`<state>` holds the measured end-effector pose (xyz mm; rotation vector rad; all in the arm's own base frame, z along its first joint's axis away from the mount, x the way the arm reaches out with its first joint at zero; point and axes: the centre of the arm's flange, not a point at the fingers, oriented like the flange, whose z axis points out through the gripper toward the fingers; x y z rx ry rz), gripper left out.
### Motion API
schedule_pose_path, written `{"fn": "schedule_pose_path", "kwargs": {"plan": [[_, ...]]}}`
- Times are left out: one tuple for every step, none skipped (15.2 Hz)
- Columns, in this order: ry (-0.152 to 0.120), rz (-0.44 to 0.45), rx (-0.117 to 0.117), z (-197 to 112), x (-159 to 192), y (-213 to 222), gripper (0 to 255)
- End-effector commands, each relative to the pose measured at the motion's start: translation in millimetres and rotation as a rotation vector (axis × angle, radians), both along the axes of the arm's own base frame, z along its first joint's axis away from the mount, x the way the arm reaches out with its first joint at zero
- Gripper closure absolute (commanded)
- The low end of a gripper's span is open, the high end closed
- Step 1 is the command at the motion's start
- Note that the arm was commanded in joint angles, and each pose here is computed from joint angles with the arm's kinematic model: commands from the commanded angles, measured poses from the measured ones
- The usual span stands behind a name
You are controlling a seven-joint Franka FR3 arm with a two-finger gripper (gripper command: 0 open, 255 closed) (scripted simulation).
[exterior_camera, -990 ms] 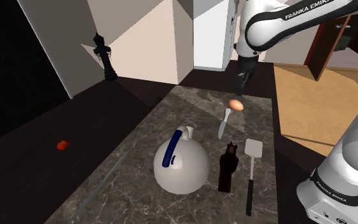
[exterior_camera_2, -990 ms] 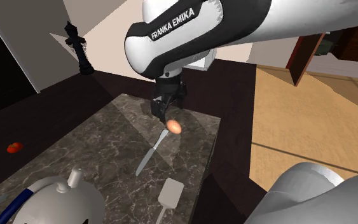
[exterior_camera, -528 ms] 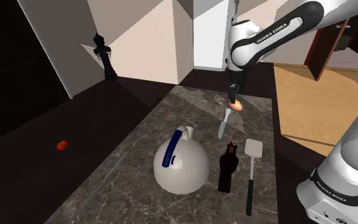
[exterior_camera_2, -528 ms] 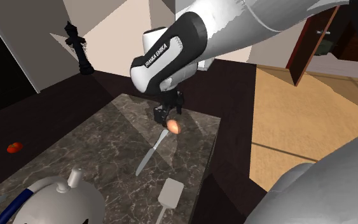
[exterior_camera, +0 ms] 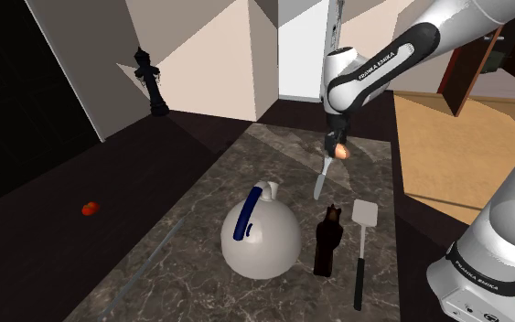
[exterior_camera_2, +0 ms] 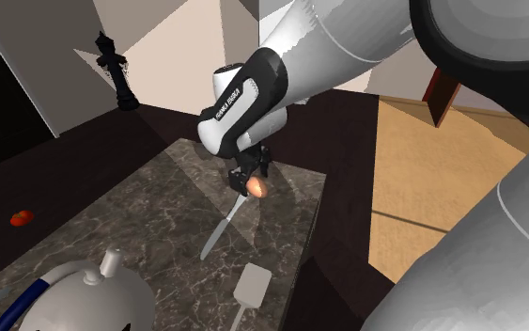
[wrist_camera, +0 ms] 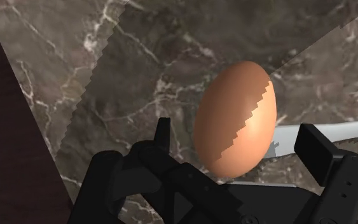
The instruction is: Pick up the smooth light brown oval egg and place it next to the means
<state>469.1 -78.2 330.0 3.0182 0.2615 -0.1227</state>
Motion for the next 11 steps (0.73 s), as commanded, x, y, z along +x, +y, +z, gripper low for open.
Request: {"fn": "schedule_pose_path", "kwargs": {"plan": [[-0.001, 0.0, 0.0, -9.0, -0.4, -1.3, 0], [-0.001, 0.0, 0.0, -9.0, -0.4, -1.3, 0], [-0.001, 0.0, 0.0, -9.0, -0.4, -1.3, 0], [-0.001, 0.0, 0.0, -9.0, -0.4, -1.3, 0], [-0.001, 0.0, 0.0, -9.0, -0.4, -1.3, 0], [-0.001, 0.0, 0.0, -9.0, -0.4, -1.3, 0], [-0.001, 0.0, 0.0, -9.0, -0.4, -1.3, 0], [-0.001, 0.0, 0.0, -8.9, -0.4, -1.3, 0], [-0.001, 0.0, 0.0, -8.9, -0.4, -1.3, 255], [-0.001, 0.0, 0.0, -8.9, -0.4, -1.3, 255], [-0.001, 0.0, 0.0, -8.9, -0.4, -1.3, 255]]}}
